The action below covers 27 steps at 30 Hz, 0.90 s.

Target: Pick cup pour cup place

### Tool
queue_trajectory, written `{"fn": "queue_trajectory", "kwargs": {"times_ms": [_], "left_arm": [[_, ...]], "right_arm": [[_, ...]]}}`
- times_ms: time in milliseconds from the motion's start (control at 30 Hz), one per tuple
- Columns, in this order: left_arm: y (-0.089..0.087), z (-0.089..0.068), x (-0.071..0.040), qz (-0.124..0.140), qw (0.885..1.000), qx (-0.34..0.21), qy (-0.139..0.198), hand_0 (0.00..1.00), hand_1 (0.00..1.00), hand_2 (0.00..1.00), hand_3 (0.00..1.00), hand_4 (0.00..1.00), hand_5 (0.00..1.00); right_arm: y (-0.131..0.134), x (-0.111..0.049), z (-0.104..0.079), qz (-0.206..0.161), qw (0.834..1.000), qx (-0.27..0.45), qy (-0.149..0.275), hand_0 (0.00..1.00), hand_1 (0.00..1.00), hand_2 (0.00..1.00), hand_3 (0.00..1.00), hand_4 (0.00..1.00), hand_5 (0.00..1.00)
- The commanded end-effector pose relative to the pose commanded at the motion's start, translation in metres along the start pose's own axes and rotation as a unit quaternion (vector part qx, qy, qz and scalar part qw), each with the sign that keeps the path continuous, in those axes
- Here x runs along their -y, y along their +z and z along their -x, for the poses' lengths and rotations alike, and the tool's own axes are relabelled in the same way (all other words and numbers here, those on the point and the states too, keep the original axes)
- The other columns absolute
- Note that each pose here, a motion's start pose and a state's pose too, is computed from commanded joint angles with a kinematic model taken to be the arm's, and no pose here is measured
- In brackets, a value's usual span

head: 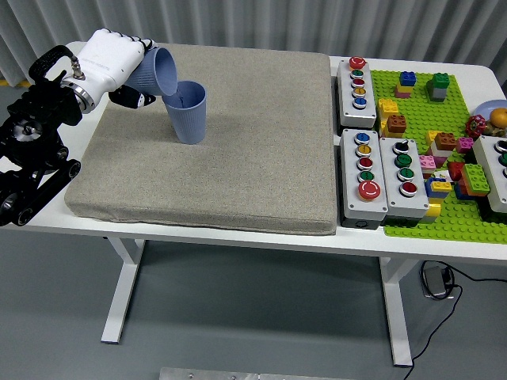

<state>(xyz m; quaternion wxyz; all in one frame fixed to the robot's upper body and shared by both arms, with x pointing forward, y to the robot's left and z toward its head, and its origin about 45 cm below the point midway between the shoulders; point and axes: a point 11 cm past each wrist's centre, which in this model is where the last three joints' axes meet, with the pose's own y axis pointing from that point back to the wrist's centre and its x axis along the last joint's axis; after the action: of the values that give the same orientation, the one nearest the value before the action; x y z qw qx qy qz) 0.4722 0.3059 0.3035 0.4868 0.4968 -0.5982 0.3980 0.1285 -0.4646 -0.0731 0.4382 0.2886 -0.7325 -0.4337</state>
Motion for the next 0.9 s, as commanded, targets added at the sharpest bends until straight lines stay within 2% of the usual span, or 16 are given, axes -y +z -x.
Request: {"fn": "queue_trajectory", "kwargs": {"times_ms": [467, 900], "left_arm": [[0.0001, -0.0033, 0.0023, 0.007, 1.000, 0.029, -0.007, 0.518, 0.510, 0.549, 0.567, 0.734, 0.141], [0.0006, -0.0063, 0.0046, 0.005, 0.999, 0.034, -0.003, 0.519, 0.512, 0.550, 0.566, 0.732, 0.136]], "right_arm": [[0.0045, 0.0010, -0.0018, 0.004, 1.000, -0.002, 0.002, 0.675, 0.604, 0.571, 0.605, 0.002, 0.236], [0.0049, 0.0010, -0.0019, 0.004, 1.000, -0.002, 0.003, 0.675, 0.604, 0.571, 0.605, 0.002, 0.235]]}}
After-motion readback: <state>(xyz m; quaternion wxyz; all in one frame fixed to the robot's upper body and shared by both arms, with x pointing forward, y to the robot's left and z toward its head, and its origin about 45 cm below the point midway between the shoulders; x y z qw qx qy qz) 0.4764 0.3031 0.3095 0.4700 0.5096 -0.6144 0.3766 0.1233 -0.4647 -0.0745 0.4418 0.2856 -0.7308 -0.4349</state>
